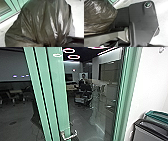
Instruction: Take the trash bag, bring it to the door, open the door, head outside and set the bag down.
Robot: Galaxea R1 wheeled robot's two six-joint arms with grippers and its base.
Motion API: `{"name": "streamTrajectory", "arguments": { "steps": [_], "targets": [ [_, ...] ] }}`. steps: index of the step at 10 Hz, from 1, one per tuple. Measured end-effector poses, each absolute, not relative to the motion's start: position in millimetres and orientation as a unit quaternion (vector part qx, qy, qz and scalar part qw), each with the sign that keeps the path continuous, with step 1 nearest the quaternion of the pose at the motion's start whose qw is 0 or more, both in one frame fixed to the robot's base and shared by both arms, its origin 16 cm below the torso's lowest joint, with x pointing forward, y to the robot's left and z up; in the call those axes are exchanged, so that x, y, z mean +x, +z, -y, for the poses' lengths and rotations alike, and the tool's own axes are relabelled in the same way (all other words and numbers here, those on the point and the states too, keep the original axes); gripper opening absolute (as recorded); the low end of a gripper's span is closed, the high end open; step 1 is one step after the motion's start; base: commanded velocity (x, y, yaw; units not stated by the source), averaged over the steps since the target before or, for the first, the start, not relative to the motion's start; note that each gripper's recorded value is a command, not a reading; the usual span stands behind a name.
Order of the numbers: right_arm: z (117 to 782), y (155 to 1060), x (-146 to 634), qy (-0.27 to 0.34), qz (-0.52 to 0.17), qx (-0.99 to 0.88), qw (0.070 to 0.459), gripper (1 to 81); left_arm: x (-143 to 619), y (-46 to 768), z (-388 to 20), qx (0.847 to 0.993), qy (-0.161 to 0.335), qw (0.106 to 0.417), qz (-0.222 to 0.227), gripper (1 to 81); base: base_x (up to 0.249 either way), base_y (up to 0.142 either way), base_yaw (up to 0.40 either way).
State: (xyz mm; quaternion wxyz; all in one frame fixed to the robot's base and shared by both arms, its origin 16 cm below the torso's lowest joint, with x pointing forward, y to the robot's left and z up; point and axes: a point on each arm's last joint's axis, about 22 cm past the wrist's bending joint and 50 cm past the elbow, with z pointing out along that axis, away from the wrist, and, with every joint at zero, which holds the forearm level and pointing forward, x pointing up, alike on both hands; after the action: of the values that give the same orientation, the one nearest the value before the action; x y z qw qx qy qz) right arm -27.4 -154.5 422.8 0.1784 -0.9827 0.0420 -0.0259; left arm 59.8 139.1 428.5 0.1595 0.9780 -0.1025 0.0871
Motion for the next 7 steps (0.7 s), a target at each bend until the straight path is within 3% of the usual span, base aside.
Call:
{"name": "streamTrajectory", "arguments": {
  "steps": [7],
  "targets": [
    [156.7,423.2,-30.1,-0.026,-0.036,-0.983,0.18,81.1,57.7,427.8,-147.8,0.979,0.087,0.156,0.102,1.0,0.0,0.0,0.0]
  ]
}}
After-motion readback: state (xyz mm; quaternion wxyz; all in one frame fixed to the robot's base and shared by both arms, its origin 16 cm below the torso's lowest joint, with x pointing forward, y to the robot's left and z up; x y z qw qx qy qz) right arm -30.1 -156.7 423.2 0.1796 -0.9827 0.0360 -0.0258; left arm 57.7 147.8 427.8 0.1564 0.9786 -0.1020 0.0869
